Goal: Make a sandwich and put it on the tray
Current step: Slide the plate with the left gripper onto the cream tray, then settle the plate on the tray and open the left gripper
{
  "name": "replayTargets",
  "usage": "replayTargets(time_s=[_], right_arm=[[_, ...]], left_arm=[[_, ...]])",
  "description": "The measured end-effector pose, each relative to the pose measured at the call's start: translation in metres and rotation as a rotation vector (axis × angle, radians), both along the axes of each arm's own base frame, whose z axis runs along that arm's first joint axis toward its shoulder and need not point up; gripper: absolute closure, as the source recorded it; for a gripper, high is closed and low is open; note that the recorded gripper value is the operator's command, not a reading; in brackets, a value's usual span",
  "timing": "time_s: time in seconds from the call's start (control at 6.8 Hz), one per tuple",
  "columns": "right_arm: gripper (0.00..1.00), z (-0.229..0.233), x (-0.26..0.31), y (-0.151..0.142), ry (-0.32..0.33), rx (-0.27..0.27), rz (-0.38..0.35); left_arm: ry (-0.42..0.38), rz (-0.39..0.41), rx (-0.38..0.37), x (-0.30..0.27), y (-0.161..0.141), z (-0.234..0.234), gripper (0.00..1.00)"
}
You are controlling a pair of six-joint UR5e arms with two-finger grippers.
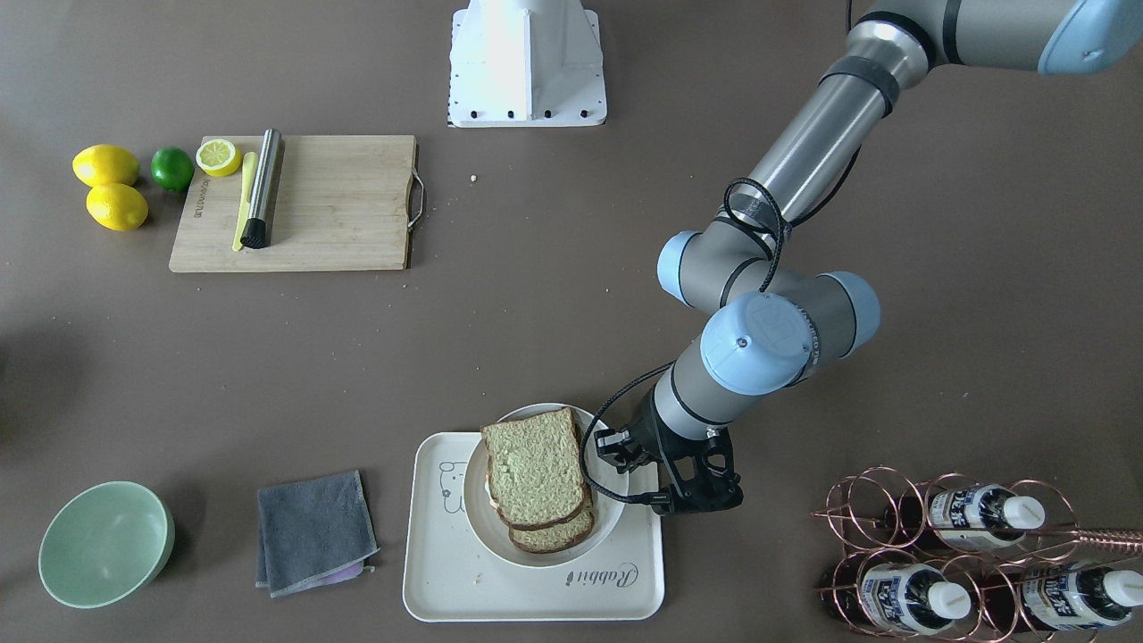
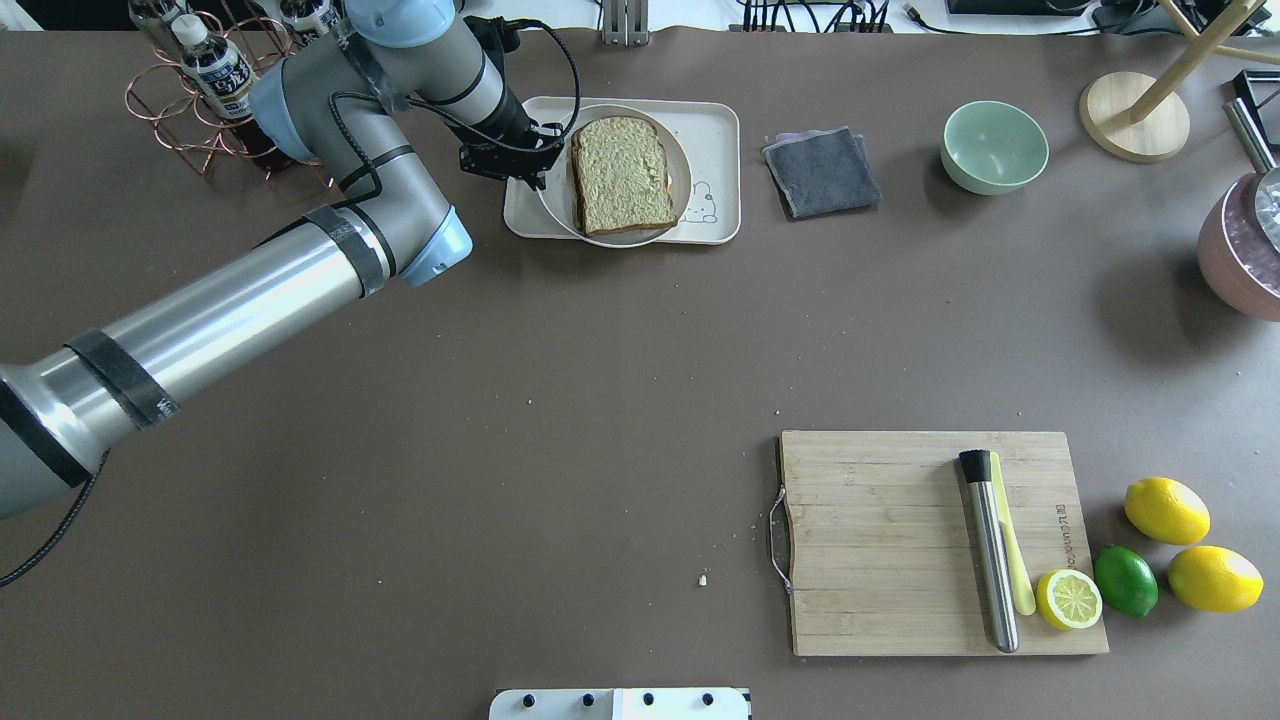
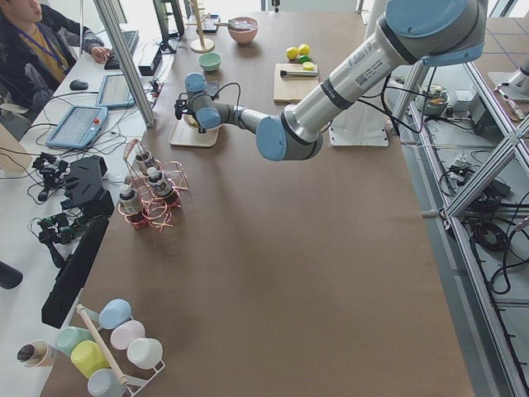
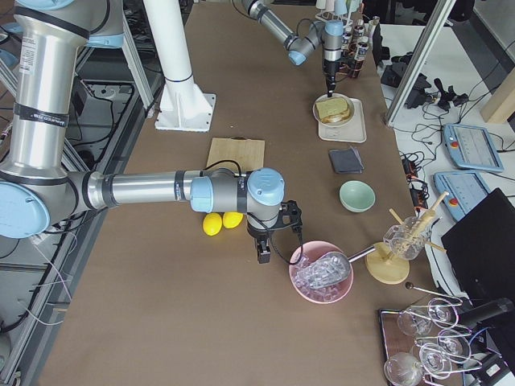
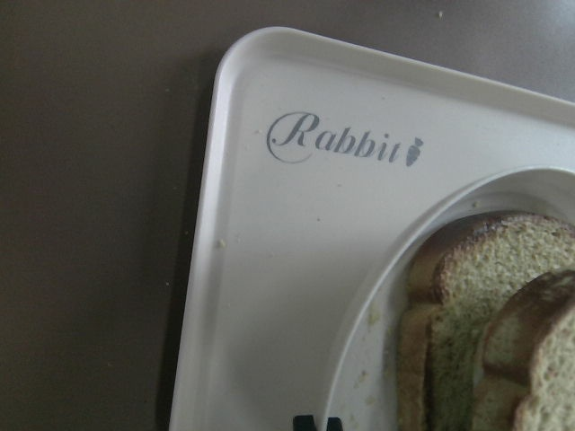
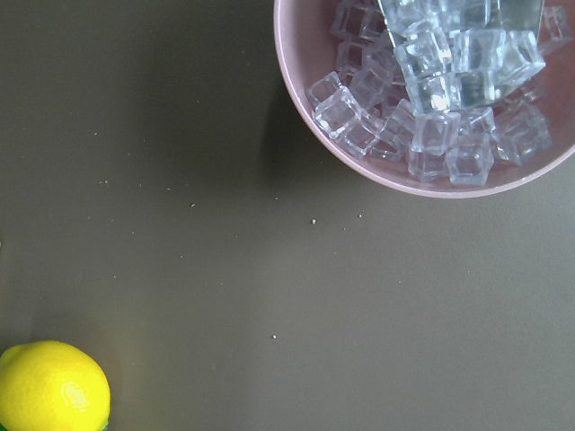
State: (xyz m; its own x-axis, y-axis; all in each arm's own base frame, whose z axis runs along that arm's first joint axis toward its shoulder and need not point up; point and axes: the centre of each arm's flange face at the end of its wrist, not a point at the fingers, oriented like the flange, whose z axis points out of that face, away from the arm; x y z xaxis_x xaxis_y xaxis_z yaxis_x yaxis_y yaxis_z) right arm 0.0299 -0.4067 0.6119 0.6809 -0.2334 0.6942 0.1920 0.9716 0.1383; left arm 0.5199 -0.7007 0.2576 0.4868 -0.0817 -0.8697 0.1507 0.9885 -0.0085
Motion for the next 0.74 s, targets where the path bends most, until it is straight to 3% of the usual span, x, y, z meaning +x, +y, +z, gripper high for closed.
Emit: replayTargets(time_s=[0.74], right_arm=[[0.0,-0.001,-0.004,-0.001,-0.013,-0.002,-0.005]], left_arm=[[-0.018,-0.022,-0.028,0.009,-0.025,-0.008,1.0]])
